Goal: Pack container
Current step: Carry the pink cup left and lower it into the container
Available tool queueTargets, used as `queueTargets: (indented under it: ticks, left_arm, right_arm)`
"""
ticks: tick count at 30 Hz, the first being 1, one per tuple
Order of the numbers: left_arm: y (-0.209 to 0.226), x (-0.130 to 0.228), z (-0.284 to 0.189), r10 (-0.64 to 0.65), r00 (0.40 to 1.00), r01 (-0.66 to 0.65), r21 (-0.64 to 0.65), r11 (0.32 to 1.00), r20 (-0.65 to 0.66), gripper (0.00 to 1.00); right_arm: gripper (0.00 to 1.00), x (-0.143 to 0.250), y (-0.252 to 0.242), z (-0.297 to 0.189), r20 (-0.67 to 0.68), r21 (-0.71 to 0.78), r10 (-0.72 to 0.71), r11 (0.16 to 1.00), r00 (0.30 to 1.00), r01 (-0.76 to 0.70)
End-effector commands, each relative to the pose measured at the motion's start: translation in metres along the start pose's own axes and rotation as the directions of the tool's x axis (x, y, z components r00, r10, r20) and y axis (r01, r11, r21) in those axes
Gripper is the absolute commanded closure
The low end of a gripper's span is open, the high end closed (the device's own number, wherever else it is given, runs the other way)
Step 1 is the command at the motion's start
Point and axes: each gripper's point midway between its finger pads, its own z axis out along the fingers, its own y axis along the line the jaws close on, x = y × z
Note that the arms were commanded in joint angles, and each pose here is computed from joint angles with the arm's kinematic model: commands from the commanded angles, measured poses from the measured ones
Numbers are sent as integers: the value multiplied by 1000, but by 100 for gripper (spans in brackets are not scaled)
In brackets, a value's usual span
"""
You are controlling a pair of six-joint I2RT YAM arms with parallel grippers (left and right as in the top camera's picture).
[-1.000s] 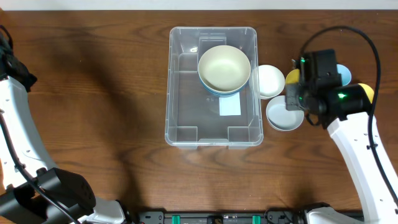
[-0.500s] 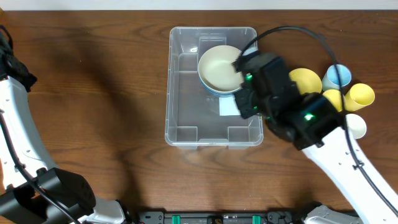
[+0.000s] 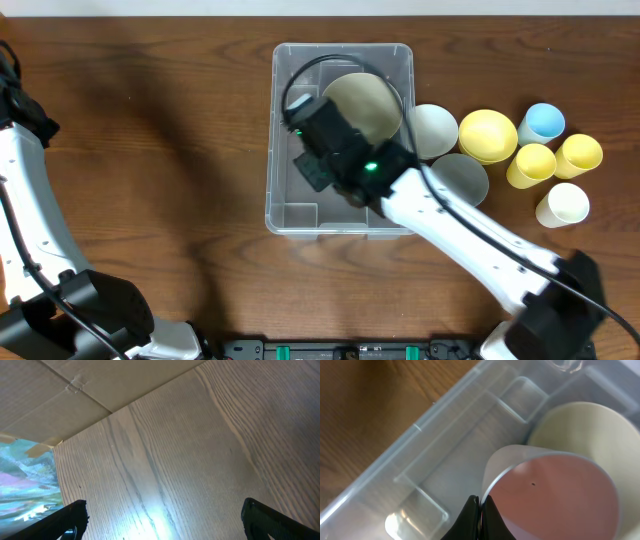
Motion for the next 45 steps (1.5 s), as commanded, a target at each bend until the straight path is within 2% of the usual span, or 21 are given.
queueTargets:
  ticks: [1, 13, 31, 32, 33, 34, 35, 37, 39, 45]
  left_arm:
    - [3, -1, 3, 7, 1000, -6, -22, 1000, 2, 2]
    - [3, -1, 3, 7, 1000, -7, -22, 1000, 1, 2]
    - [3, -1, 3, 7, 1000, -6, -22, 1000, 2, 2]
    - [3, -1, 3, 7, 1000, -7, -22, 1000, 1, 2]
    - [3, -1, 3, 7, 1000, -6, -22, 1000, 2, 2]
    - [3, -1, 3, 7, 1000, -6, -22, 1000, 2, 2]
    - [3, -1, 3, 7, 1000, -6, -22, 1000, 2, 2]
    - [3, -1, 3, 7, 1000, -6, -22, 1000, 2, 2]
    - [3, -1, 3, 7, 1000, -6, -22, 1000, 2, 2]
    - [3, -1, 3, 7, 1000, -6, -22, 1000, 2, 2]
  right_arm:
    - [99, -8, 11, 10, 24, -5, -36, 999, 999, 36]
    - [99, -6, 22, 55, 24, -9, -40, 999, 999, 40]
    - [98, 8, 25, 84, -13, -6, -46, 999, 999, 46]
    - [96, 8, 25, 84, -13, -6, -46, 999, 999, 46]
    - [87, 8, 25, 84, -13, -6, -46, 999, 999, 46]
    - [70, 8, 25, 84, -14, -6, -46, 999, 999, 46]
    - [61, 8, 25, 84, -14, -6, -47, 999, 999, 46]
    - [53, 8, 25, 84, -15, -6, -47, 999, 999, 47]
    - [49, 8, 25, 83, -14, -6, -46, 999, 999, 46]
    - [48, -13, 19, 55, 16, -4, -36, 999, 999, 37]
